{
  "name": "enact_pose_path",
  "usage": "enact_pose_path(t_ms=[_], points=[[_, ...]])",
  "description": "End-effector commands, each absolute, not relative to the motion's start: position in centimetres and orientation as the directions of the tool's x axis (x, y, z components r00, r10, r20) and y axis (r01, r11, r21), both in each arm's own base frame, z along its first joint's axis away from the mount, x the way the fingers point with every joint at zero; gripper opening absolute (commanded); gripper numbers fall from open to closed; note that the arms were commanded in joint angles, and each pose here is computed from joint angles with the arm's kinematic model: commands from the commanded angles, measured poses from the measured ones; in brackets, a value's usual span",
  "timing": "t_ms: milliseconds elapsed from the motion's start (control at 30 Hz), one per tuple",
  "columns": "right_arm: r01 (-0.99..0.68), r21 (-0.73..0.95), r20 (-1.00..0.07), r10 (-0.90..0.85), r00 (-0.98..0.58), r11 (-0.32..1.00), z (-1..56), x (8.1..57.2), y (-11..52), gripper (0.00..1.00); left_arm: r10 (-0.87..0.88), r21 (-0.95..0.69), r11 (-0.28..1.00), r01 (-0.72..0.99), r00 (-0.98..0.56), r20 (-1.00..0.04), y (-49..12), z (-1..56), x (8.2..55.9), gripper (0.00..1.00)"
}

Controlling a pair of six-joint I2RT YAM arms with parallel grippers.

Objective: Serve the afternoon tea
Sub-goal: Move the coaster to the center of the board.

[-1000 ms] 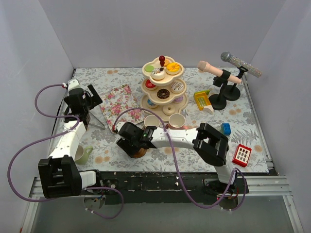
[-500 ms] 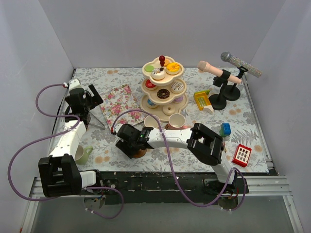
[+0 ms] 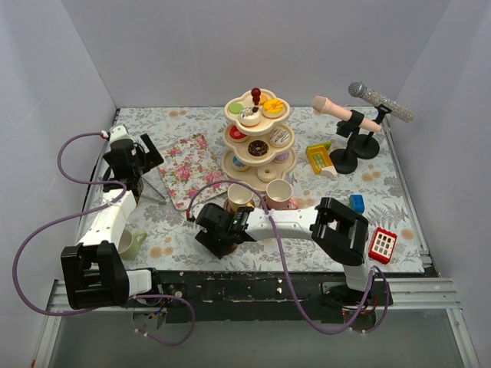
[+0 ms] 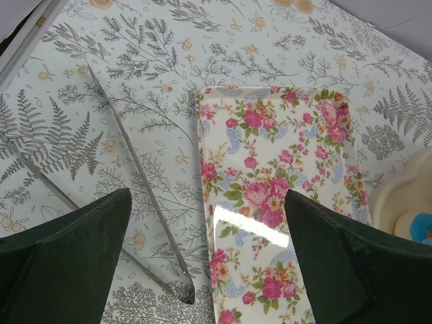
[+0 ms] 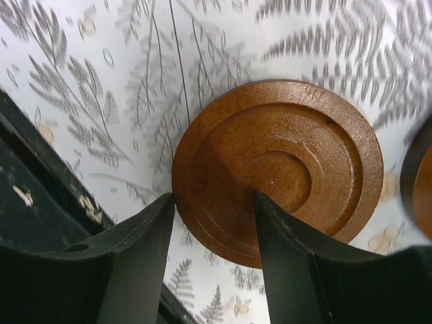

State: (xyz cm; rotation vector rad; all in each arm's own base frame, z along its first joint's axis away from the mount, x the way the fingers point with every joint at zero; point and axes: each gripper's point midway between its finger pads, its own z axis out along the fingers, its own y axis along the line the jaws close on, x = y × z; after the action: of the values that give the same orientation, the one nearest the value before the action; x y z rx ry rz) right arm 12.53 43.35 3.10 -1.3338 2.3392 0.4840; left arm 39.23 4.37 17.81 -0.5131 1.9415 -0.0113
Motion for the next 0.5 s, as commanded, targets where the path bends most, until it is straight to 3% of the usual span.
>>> enact_pose_path(t_ms=[0,467], points=[[-0.839,0.087,-0.356,-0.770,-0.530,0.537,1.9,10.2,37.7,0.59,-0.353,-0.250,0.908,-0.337,-0.291,-0.889,4.4,19.4,39.7,0.98],[-0.651,-0.050,-0.247,-0.641,-0.727,0.758,0.7,10.0,25.5,0.59,-0.349,-0.243,0.906,-0.346,-0.288,-0.892,4.6,19.4,39.4,0.98]])
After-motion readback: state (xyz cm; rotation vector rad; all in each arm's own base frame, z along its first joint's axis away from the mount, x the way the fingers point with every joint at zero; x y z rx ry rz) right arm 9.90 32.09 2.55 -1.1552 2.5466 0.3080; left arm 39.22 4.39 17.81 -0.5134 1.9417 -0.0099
